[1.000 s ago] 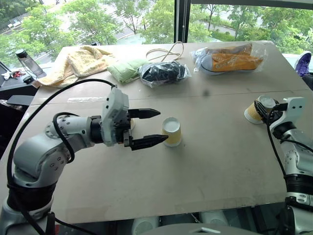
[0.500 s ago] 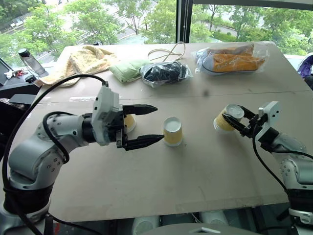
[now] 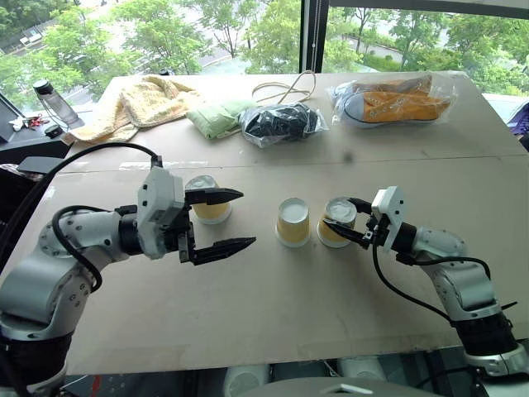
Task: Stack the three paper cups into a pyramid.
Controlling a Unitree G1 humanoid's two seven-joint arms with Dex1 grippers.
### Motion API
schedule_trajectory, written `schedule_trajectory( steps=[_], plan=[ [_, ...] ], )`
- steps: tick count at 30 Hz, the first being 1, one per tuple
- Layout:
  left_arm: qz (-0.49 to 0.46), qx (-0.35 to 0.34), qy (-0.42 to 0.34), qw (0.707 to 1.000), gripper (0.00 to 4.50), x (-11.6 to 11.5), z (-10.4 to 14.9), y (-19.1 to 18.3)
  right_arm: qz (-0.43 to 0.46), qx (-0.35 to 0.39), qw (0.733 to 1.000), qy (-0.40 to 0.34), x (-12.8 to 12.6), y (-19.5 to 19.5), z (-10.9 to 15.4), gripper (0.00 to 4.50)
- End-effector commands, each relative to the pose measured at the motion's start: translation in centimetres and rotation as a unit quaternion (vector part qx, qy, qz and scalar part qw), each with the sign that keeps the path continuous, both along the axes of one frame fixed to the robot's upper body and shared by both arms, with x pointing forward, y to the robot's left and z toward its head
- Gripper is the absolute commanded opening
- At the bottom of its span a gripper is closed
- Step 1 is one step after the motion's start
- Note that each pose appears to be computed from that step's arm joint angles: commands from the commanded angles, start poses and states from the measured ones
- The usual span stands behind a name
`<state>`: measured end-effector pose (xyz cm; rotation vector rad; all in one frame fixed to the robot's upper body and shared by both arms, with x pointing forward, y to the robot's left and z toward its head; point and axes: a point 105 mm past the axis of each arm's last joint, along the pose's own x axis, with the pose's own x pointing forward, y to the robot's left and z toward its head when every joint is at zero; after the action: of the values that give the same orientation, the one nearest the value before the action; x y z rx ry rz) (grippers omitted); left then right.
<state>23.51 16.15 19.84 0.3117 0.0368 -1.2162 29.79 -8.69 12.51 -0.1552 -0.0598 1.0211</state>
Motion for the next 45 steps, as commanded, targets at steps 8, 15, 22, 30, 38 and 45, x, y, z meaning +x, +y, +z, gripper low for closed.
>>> schedule_trajectory(
  steps=[8, 15, 22, 30, 38, 45],
  plan=[
    [0.012, 0.002, -0.019, 1.000, 4.50, -0.3, 0.6, 0.5, 0.023, 0.011, 0.999, -0.025, -0.2, 1.1, 1.4, 4.47],
    [0.061, -0.063, -0.031, 0.996, 4.50, -1.2, 0.6, 1.4, 0.038, 0.015, 0.998, -0.038, -1.3, -0.9, 2.7, 4.47],
    [0.231, -0.107, -0.138, 0.957, 4.50, 0.0, 0.3, 4.4, 0.070, -0.004, 0.997, -0.030, -3.5, -5.3, 4.1, 4.47],
    [0.365, -0.110, -0.176, 0.908, 4.50, 3.3, -2.5, 6.4, 0.092, 0.044, 0.993, -0.059, -4.4, -6.3, 8.5, 4.47],
    [0.387, -0.100, -0.141, 0.906, 4.50, 6.9, -5.1, 5.9, 0.111, 0.055, 0.988, -0.091, -4.9, -5.7, 9.7, 4.47],
    [0.386, -0.086, -0.120, 0.910, 4.50, 8.2, -6.4, 5.7, 0.120, 0.077, 0.984, -0.106, -5.1, -5.1, 10.4, 4.47]
  ],
)
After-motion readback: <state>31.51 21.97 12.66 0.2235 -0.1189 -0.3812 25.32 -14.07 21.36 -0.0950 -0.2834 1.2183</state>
